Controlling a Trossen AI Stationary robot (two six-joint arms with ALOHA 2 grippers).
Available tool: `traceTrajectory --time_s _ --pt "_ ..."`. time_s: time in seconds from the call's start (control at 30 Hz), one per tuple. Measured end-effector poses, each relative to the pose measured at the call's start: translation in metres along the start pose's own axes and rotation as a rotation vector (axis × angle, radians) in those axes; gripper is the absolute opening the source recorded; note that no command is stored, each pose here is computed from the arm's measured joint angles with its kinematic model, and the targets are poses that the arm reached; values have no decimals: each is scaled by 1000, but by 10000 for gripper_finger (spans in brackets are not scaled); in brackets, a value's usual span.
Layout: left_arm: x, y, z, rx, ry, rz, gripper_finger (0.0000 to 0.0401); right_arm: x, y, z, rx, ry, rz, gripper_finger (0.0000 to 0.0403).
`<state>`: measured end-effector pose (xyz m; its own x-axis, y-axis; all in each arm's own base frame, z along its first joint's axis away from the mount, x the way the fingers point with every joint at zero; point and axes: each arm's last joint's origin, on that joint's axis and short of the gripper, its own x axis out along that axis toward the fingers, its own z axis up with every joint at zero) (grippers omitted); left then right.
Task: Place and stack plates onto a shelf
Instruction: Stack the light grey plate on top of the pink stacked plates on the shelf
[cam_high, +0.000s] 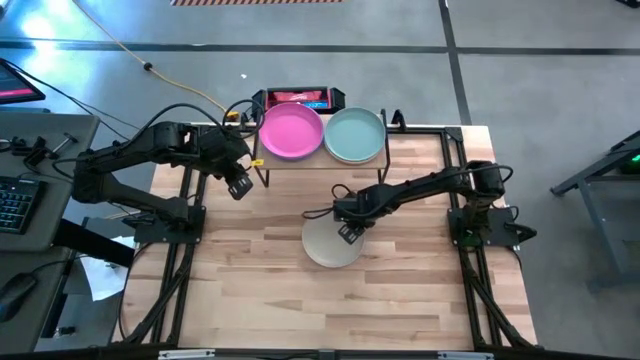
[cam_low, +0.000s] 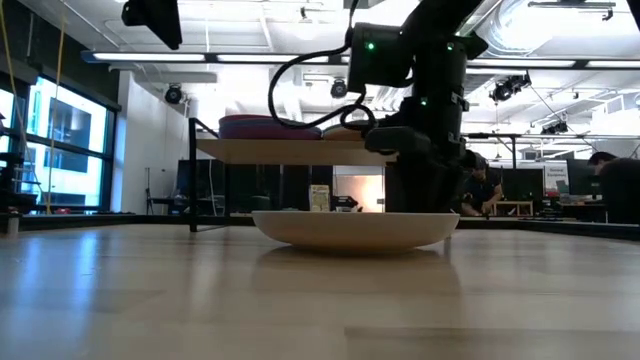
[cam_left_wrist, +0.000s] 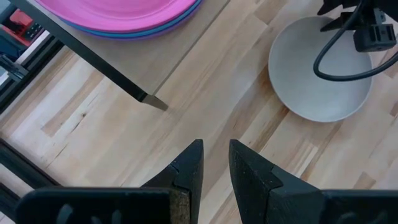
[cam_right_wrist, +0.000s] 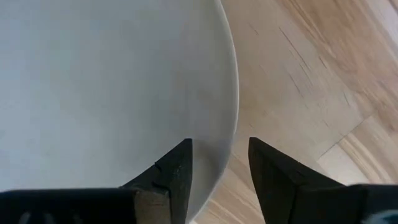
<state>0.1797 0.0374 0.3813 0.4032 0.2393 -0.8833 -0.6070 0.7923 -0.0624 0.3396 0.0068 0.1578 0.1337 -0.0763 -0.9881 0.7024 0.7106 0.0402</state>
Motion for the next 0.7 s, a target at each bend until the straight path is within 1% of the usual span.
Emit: traceTrajectory --time_s 0.1,0.27,0.3,0.5,0.7 --pt "0 0 0 0 0 0 67 0 0 0 -2 0 -1 102" --pt "0 0 0 0 -3 5 67 0 1 1 -21 -14 6 22" --pt "0 0 0 0 -3 5 67 0 1 1 -28 -16 8 12" --pt "0 0 0 -1 -3 6 67 -7 1 -1 -68 -2 13 3" --pt "0 0 0 -1 -4 6 67 -43 -2 1 -100 -72 31 0"
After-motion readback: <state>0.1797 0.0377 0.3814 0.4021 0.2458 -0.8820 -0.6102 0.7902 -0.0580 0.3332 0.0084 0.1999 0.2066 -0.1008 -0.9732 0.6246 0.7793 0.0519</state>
